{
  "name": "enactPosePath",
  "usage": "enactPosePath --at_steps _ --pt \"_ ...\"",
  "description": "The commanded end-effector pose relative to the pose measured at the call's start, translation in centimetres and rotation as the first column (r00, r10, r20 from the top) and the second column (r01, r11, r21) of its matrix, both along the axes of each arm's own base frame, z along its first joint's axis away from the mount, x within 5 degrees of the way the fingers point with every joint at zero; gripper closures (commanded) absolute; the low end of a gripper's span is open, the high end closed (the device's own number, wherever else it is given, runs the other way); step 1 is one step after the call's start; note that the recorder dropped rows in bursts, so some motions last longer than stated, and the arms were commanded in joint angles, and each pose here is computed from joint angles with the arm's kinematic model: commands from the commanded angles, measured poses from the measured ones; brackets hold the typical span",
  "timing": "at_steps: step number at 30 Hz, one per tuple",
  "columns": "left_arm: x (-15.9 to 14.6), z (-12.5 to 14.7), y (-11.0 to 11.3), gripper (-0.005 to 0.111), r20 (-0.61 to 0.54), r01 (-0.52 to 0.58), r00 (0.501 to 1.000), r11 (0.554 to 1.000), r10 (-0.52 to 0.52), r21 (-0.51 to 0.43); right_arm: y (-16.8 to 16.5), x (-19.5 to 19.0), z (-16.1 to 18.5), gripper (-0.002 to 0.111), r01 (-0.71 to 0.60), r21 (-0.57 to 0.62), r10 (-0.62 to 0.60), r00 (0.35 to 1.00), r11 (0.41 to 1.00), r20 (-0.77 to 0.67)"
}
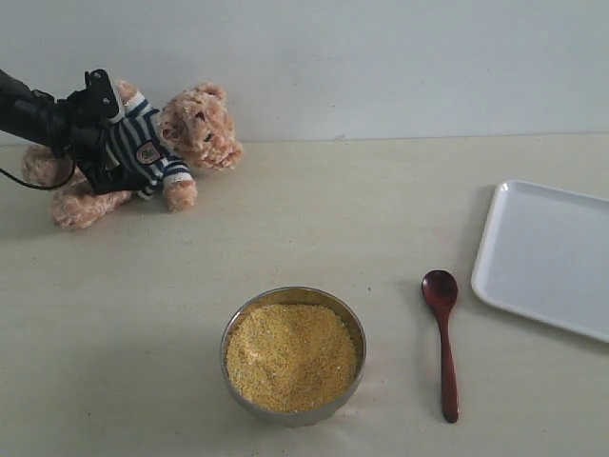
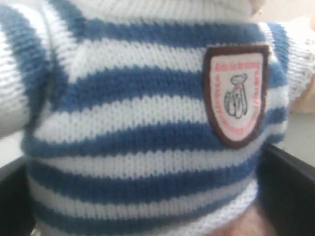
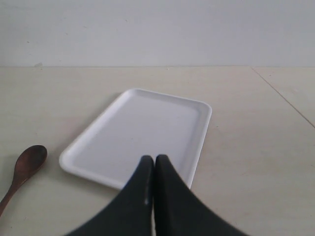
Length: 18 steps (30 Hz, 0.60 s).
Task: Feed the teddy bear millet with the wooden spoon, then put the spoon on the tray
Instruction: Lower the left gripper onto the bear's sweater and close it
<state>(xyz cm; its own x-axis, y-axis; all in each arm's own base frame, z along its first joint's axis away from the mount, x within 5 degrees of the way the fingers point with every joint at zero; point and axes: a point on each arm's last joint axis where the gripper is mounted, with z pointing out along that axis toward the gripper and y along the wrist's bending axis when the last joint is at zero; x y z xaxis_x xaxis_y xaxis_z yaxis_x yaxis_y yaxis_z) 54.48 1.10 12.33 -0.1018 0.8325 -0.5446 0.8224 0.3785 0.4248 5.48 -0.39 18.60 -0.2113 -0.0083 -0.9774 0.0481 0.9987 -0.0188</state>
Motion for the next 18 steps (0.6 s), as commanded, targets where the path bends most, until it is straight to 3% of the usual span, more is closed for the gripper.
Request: enactPosePath --at_steps 1,5,7,10,14,18 --pt "0.2 0.5 -0.3 -0.004 0.022 -0.007 1.0 1.0 0.008 -0.024 0.0 0.0 0.2 0.107 0.007 -0.008 -0.006 1.0 1.0 0.02" --pt "0.5 0.9 -0.7 -0.003 0.004 -0.091 0.996 0.986 0.092 -0.14 0.0 0.0 0.2 0.107 0.007 -0.008 -0.006 1.0 1.0 0.02" --pt "0.5 0.9 -1.2 0.003 -0.002 -0.092 0.996 0.984 0.093 -0.151 0.0 0.0 0.2 0.107 0.007 -0.008 -0.006 1.0 1.0 0.02" --pt "0.4 0.9 -2.1 0.028 -0.007 -0.072 0.997 0.986 0.072 -0.153 0.0 0.0 0.2 0.107 0.007 -0.008 -0.006 1.0 1.0 0.02" --pt "0.3 0.7 -3.1 0.071 -0.011 -0.04 0.999 0.991 0.039 -0.129 0.0 0.0 0.2 0.107 0.007 -0.008 -0.006 1.0 1.0 0.02" --pt "0.1 0.4 -3.5 0.09 -0.038 -0.04 0.999 0.995 0.037 -0.092 0.0 0.0 0.2 0.107 0.007 -0.008 -0.006 1.0 1.0 0.02"
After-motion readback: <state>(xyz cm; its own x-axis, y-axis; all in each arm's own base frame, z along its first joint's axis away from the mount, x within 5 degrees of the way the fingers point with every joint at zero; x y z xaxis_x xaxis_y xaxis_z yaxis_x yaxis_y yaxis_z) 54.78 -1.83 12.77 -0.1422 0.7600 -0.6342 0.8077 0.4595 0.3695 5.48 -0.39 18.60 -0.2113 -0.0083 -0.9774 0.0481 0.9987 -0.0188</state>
